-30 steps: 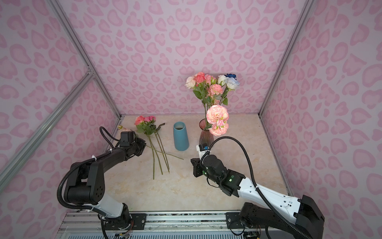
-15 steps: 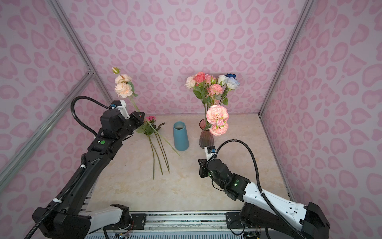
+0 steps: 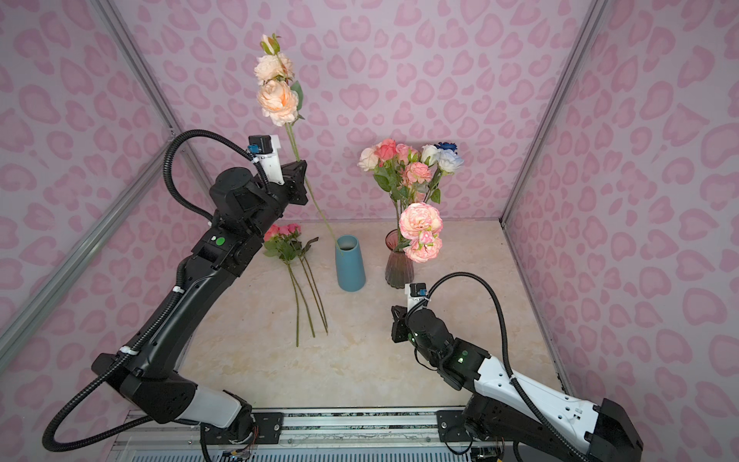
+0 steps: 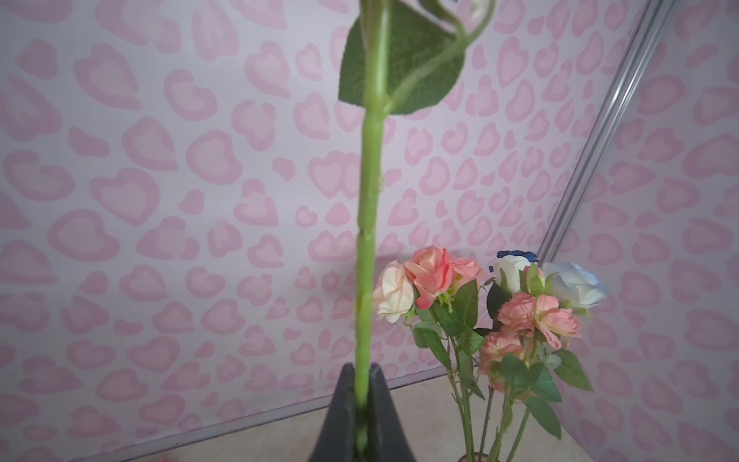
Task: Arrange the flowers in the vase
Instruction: 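Lift the peach rose and carry it over the teal vase, then lower the peach rose stem into the teal vase and open the left gripper, then move the left gripper back to the pink rose pile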
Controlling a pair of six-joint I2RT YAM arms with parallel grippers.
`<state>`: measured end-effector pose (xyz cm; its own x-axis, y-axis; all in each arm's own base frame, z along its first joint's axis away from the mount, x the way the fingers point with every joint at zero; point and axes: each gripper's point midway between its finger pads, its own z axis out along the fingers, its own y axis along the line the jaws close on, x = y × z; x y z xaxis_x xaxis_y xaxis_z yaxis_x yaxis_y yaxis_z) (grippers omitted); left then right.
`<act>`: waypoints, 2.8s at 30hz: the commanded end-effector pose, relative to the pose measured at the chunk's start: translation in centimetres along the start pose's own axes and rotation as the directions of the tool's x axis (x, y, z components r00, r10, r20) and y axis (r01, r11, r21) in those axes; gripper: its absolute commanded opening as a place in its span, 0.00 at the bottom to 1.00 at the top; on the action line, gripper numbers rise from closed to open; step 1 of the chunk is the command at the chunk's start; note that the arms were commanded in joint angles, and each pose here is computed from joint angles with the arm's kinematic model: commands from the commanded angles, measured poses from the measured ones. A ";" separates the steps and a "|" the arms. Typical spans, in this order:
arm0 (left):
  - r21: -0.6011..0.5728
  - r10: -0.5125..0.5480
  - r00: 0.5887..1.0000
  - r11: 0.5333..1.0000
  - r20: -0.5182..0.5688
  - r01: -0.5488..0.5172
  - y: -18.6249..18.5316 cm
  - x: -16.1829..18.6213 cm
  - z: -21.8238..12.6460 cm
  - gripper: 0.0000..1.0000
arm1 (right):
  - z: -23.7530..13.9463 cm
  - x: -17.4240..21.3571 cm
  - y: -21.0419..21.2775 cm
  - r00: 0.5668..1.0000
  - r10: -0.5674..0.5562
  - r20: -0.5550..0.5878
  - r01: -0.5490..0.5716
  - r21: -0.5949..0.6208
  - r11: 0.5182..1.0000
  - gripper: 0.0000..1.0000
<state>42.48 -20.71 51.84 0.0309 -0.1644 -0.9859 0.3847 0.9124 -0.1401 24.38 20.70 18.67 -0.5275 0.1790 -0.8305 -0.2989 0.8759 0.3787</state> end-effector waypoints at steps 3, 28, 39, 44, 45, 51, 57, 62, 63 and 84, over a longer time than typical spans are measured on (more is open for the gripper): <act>0.004 0.057 0.983 0.998 0.175 -0.058 -1.3 -3.0 1.9 0.04 | -0.2 -0.3 -0.6 1.000 0.018 0.026 -0.019 0.010 1.000 0.13; 0.045 0.127 0.983 0.991 -0.129 -0.122 -3.0 13.7 6.0 0.04 | -0.3 0.5 -2.4 0.998 0.062 0.021 -0.063 0.025 0.998 0.13; 0.016 0.240 0.936 0.969 -0.257 -0.245 -3.1 20.0 5.5 0.09 | 0.1 0.9 -2.1 0.998 0.070 -0.002 -0.070 0.016 0.997 0.14; 0.019 0.249 0.926 0.967 -0.284 -0.255 -3.0 20.5 5.0 0.27 | 0.2 0.8 -1.9 0.997 0.073 -0.006 -0.072 0.013 0.997 0.15; 0.018 0.247 0.927 0.967 -0.280 -0.253 -3.0 20.3 4.7 0.30 | 0.2 0.8 -1.8 0.997 0.074 -0.006 -0.074 0.009 0.997 0.15; 0.019 0.237 0.937 0.971 -0.258 -0.240 -2.8 18.5 2.9 0.35 | 0.4 0.9 -1.5 0.997 0.071 -0.022 -0.071 0.000 0.997 0.15; -0.036 0.191 0.958 0.978 -0.214 -0.204 -1.7 16.5 0.2 0.40 | 0.4 0.7 -1.2 0.997 0.079 -0.017 -0.079 -0.011 0.997 0.15; -0.184 0.118 0.979 0.972 -0.164 -0.148 1.8 15.5 -2.8 0.47 | 0.3 0.7 -1.0 0.997 0.076 -0.017 -0.076 -0.013 0.997 0.15; -0.222 0.095 0.982 0.966 -0.164 -0.131 2.8 15.6 -3.3 0.48 | 0.3 0.8 -1.1 0.997 0.075 -0.019 -0.075 -0.012 0.997 0.15; -0.676 -0.593 0.642 0.721 -0.486 0.154 21.8 38.1 -6.9 0.42 | 1.2 1.7 -0.8 0.996 0.074 -0.051 -0.075 -0.016 0.997 0.16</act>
<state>45.00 -1.92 12.35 -0.5660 -0.4533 -0.6886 -0.4226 0.8767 -0.2298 24.56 20.46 16.33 -0.5918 0.2056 -0.7794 -0.2658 0.8630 0.4296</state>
